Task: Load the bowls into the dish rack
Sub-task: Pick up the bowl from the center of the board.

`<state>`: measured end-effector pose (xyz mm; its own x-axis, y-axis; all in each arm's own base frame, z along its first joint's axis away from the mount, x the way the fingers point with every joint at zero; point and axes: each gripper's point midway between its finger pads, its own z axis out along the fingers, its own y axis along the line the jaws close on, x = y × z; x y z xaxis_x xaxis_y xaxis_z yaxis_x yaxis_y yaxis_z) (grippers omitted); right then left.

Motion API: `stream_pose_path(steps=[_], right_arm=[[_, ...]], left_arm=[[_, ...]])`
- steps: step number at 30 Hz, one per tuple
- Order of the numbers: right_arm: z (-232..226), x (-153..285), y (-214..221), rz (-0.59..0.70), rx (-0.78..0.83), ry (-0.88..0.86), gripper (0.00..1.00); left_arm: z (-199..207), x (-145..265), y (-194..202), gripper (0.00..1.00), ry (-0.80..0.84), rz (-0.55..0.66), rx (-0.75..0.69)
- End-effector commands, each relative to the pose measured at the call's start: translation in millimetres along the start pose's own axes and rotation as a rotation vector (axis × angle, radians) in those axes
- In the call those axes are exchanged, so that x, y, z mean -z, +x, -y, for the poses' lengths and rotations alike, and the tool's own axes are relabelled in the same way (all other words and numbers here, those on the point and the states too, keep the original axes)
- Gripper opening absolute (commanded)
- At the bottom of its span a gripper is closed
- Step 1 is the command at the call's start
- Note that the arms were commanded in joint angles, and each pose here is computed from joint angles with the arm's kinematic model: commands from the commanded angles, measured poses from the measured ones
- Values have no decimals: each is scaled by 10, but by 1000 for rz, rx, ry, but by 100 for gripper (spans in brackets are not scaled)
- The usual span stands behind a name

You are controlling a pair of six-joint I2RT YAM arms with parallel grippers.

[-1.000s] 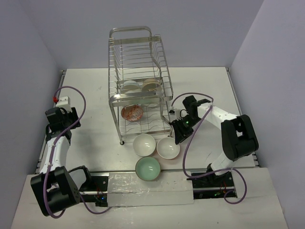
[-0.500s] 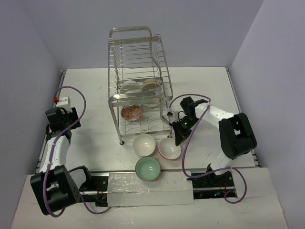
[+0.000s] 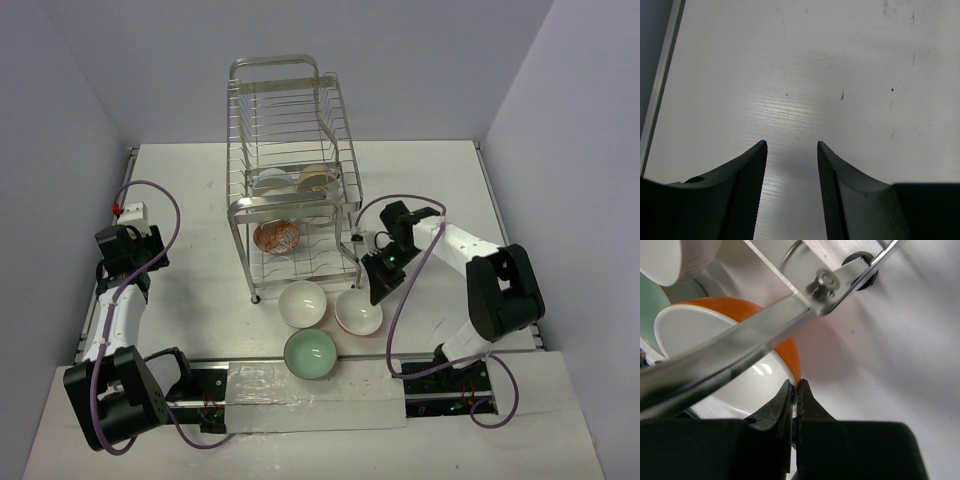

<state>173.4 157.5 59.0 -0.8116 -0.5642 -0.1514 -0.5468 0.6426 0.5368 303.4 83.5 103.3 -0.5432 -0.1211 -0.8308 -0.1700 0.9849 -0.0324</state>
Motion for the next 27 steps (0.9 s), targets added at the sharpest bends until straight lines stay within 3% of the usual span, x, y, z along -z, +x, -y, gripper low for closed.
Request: stream_pose_path(steps=[1, 9, 14, 22, 27], right_arm=[[-79, 294, -123, 75, 59, 42, 0], [286, 717, 1, 34, 34, 190, 0], [711, 1134, 138, 40, -14, 394, 0], [970, 1913, -249, 338, -11, 710, 0], [927, 2021, -661, 610, 40, 724, 0]], left_arm=[[-29, 8, -160, 49, -5, 34, -15], [-53, 17, -174, 50, -18, 44, -16], [-37, 14, -168, 49, -9, 41, -17], [-65, 2, -177, 47, -24, 42, -12], [-74, -6, -180, 46, -29, 41, -11]])
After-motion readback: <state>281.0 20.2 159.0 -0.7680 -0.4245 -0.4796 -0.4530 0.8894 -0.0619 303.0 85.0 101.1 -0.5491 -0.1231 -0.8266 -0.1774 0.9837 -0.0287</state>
